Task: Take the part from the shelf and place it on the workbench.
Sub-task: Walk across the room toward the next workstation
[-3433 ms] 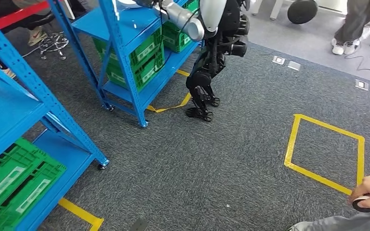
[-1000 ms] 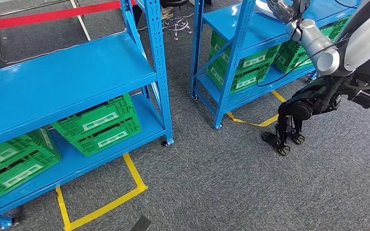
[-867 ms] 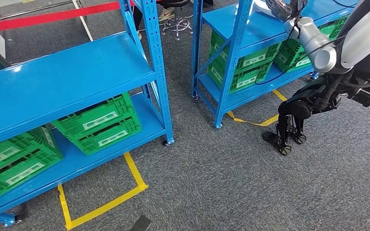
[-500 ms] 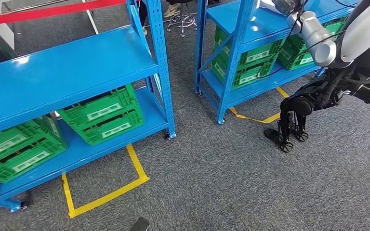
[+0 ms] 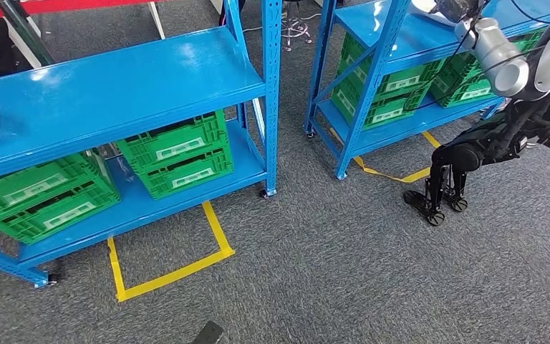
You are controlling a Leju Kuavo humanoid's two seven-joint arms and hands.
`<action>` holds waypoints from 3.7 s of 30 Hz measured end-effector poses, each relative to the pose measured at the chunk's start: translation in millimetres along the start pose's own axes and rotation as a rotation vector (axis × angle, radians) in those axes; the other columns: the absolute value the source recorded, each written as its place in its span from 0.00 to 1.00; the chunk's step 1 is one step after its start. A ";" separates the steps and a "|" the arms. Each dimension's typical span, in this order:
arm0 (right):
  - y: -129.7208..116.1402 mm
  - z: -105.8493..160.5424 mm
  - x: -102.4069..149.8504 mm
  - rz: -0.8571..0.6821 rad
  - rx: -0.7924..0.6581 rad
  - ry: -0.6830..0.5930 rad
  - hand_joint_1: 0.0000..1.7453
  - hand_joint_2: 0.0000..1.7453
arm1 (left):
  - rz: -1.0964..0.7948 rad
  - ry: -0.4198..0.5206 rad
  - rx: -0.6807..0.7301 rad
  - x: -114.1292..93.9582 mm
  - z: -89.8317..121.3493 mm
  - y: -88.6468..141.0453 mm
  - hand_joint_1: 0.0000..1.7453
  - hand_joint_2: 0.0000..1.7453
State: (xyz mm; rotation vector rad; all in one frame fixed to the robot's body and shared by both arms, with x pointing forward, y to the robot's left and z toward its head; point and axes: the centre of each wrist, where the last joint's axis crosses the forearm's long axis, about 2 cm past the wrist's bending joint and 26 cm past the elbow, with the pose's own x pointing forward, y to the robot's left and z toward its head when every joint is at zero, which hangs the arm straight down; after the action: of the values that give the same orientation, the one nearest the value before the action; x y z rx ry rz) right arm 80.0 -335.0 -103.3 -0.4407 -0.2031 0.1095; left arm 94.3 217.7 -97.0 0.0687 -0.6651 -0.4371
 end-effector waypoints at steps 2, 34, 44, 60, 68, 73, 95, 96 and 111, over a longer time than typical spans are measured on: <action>-1.8 -0.6 2.8 -0.001 -0.003 -0.005 0.00 0.00 | 0.001 -0.001 -0.003 0.5 0.0 -0.7 0.00 0.00; -0.2 0.0 6.0 0.005 -0.010 -0.073 0.00 0.00 | 0.026 0.017 0.018 -4.2 2.5 -2.4 0.00 0.00; 2.2 1.0 4.6 -0.026 -0.024 -0.116 0.00 0.00 | 0.031 0.043 0.022 -7.2 3.5 -1.9 0.00 0.00; 3.6 1.6 1.4 -0.036 -0.028 -0.133 0.00 0.00 | 0.028 0.043 0.033 -8.9 3.9 -0.4 0.00 0.00; 0.0 0.3 3.7 -0.035 -0.035 -0.138 0.00 0.00 | 0.029 0.037 0.029 -6.6 3.4 -2.2 0.00 0.00; 1.2 0.7 3.8 -0.035 -0.029 -0.138 0.00 0.00 | 0.028 0.044 0.031 -8.4 4.0 -1.6 0.00 0.00; 10.4 4.0 -0.8 -0.025 0.006 -0.130 0.00 0.00 | 0.018 0.056 0.060 -7.8 3.4 0.5 0.00 0.00; 9.9 3.9 -1.2 -0.025 0.005 -0.130 0.00 0.00 | 0.019 0.055 0.059 -7.5 3.4 0.0 0.00 0.00; 10.8 4.2 2.0 -0.028 0.008 -0.135 0.00 0.00 | 0.017 0.061 0.060 -10.0 4.3 0.6 0.00 0.00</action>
State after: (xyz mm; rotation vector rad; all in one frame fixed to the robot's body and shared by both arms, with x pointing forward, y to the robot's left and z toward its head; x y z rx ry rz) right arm 80.4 -323.3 -104.0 -0.4223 -0.3412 0.1130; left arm 84.9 222.7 -99.3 0.1331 -0.6181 -0.3971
